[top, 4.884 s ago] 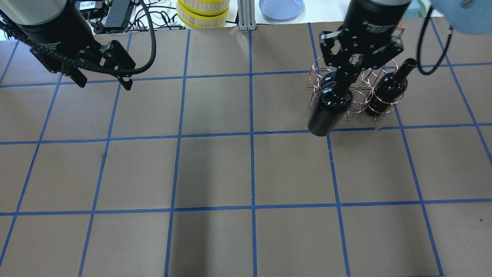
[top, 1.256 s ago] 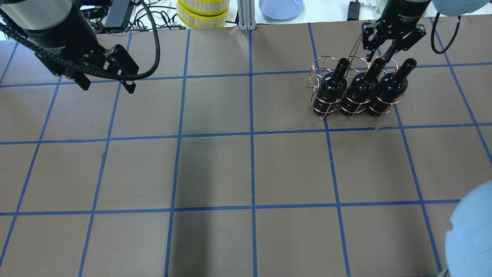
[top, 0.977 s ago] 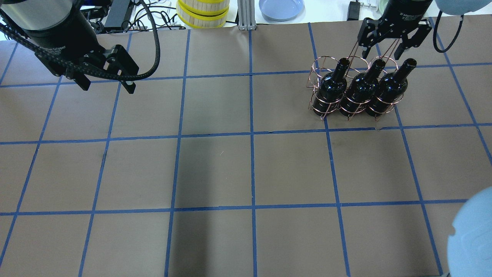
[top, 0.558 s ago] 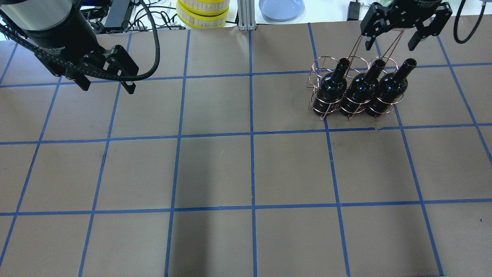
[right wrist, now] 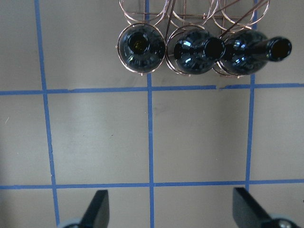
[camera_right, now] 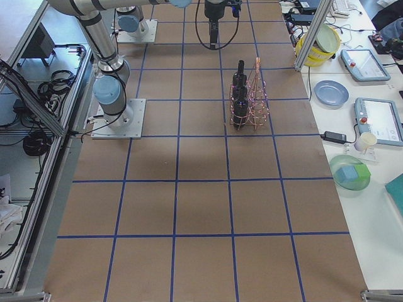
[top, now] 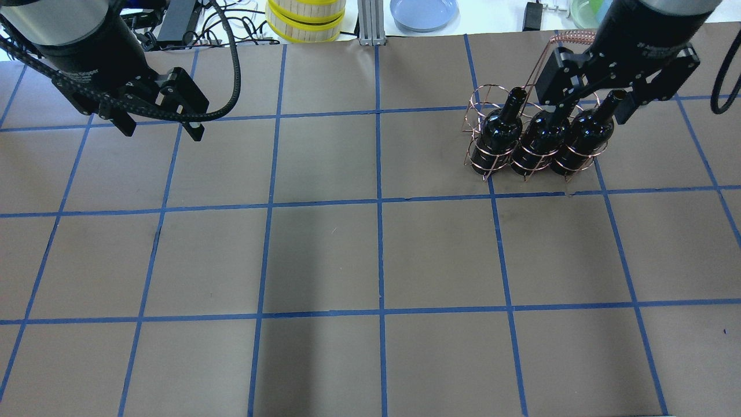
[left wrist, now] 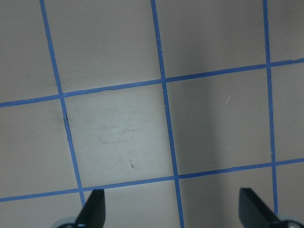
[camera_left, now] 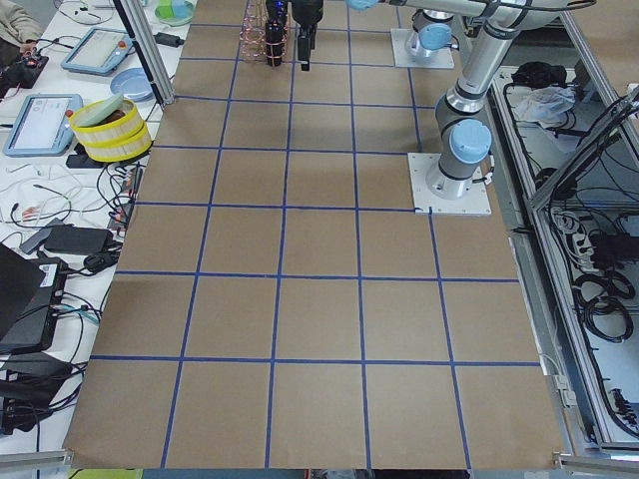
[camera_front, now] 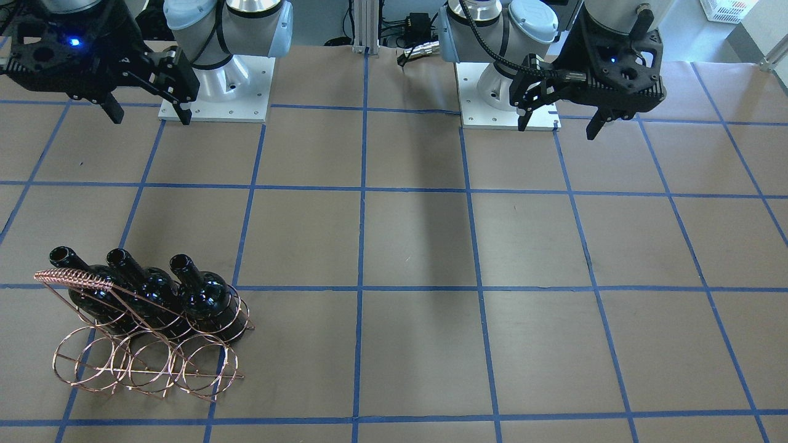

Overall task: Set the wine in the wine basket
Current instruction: 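Open the right gripper and release the bottle in the rack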

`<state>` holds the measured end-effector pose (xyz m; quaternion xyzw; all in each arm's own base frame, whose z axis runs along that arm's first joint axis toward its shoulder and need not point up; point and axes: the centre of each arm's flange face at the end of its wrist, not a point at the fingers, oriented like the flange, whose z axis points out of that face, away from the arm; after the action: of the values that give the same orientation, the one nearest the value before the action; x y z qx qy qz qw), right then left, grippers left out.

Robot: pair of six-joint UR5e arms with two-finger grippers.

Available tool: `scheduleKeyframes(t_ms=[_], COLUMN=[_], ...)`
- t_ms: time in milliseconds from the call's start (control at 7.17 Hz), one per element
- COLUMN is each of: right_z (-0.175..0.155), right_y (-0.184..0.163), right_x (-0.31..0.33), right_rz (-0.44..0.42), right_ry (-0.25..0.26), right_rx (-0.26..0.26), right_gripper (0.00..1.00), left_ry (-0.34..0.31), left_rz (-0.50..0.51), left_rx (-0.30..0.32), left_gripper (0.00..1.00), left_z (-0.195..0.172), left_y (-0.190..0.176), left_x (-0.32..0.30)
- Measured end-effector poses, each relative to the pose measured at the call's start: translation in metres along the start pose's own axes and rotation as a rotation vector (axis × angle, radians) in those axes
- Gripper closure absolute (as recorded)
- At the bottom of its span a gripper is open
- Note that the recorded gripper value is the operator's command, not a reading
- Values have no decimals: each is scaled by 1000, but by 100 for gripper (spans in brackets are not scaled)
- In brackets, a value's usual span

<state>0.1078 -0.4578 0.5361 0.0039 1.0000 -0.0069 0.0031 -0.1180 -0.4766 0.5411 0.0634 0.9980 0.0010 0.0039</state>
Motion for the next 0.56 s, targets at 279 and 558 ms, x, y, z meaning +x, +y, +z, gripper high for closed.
scheduleKeyframes(t_ms=[279, 558], right_z=[2, 2], right_y=[11, 3], right_x=[0, 2], right_rz=[-4, -9], right_ry=[17, 43], right_rx=[67, 75], right_gripper=[0, 0], left_ry=[0, 0], left_rz=[0, 0], left_rx=[0, 0], left_gripper=[0, 0], left_z=[0, 0], left_y=[0, 0], left_x=[0, 0])
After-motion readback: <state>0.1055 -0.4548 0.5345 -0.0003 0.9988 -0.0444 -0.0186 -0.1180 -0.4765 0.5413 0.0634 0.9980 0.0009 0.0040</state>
